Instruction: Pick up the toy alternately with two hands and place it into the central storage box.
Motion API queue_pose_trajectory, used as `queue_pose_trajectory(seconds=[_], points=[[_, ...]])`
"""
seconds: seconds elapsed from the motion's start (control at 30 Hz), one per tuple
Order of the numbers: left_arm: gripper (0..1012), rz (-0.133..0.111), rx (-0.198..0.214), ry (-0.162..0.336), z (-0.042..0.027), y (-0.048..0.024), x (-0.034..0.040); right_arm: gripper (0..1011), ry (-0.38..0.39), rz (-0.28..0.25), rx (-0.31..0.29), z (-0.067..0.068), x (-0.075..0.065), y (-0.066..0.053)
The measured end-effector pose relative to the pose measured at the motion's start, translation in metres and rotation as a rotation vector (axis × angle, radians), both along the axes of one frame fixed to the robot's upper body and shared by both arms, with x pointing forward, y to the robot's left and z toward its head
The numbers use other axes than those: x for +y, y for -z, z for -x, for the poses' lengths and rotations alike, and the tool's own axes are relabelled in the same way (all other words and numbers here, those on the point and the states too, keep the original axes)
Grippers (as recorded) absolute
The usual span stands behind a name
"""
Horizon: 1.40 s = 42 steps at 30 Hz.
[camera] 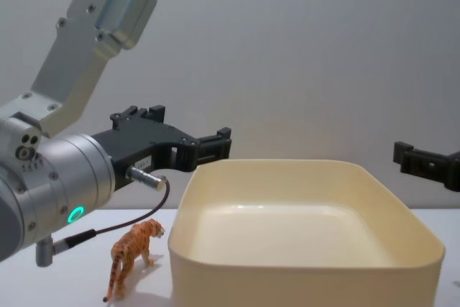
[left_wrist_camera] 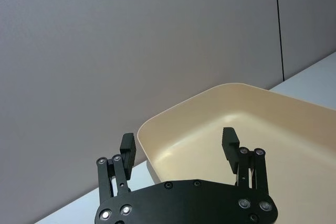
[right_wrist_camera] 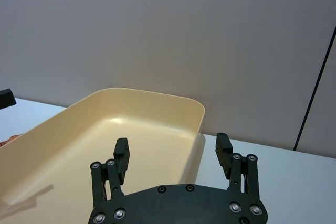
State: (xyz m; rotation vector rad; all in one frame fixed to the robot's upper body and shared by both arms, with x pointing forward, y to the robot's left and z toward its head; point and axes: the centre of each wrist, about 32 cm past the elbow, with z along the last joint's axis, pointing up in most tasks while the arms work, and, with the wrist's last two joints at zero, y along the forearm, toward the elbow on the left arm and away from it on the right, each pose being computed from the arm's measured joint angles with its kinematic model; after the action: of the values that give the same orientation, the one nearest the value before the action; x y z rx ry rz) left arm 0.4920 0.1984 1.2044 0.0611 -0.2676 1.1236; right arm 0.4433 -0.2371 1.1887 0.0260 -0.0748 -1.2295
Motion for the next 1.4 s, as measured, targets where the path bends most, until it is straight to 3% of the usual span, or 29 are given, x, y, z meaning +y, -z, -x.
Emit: queue_pose_trajectory(seconds=[1.4], points=[[1001, 0.0, 0.0, 0.0, 0.0, 0.0, 0.0, 1001, 0.0, 0.0, 0.0, 0.0, 0.0, 0.0]])
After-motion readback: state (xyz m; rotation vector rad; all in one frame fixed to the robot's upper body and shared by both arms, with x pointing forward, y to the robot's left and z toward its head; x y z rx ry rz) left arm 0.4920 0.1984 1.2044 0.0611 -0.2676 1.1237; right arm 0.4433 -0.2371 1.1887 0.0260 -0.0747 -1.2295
